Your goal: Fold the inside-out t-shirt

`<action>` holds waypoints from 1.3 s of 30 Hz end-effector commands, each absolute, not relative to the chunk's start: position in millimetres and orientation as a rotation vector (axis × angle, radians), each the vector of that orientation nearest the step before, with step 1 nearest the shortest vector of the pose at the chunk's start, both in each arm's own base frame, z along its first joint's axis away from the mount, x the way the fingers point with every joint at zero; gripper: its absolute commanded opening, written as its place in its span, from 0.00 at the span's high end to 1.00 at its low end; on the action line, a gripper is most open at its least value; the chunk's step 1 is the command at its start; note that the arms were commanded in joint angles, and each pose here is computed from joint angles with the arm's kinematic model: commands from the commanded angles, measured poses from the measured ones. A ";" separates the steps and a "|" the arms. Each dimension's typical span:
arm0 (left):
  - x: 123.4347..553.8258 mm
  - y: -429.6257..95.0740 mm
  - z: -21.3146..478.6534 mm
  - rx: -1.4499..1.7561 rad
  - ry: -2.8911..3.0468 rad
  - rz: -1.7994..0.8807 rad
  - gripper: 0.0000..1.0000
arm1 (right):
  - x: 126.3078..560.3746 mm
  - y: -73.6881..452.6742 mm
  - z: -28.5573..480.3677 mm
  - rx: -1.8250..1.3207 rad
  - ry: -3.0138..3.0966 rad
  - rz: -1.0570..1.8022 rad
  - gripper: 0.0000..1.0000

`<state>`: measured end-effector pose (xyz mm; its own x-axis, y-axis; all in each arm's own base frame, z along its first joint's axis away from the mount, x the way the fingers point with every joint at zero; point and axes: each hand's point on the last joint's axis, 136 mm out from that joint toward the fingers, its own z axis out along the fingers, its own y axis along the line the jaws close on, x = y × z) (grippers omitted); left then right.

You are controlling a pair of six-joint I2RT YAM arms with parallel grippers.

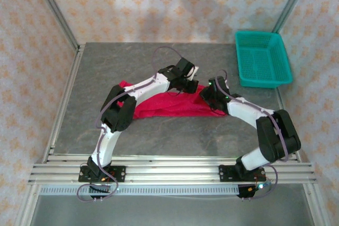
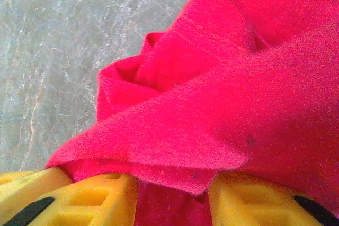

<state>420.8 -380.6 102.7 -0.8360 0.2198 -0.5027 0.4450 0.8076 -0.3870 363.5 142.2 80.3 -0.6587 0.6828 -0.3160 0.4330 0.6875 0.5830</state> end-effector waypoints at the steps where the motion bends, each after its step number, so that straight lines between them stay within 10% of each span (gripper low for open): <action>1: 423.9 -375.2 112.7 0.489 2.546 -0.671 1.00 | 379.1 141.9 95.8 0.842 2.321 0.646 0.69; 15: 422.9 -374.4 112.2 0.501 2.551 -0.665 1.00 | 383.8 140.8 70.0 0.855 2.349 0.605 0.52; 22: 420.9 -373.5 108.1 0.505 2.564 -0.661 1.00 | 395.7 146.8 79.3 0.839 2.329 0.631 0.95; 39: 427.1 -370.3 114.7 0.480 2.557 -0.637 1.00 | 343.1 145.5 155.0 0.832 2.379 0.747 1.00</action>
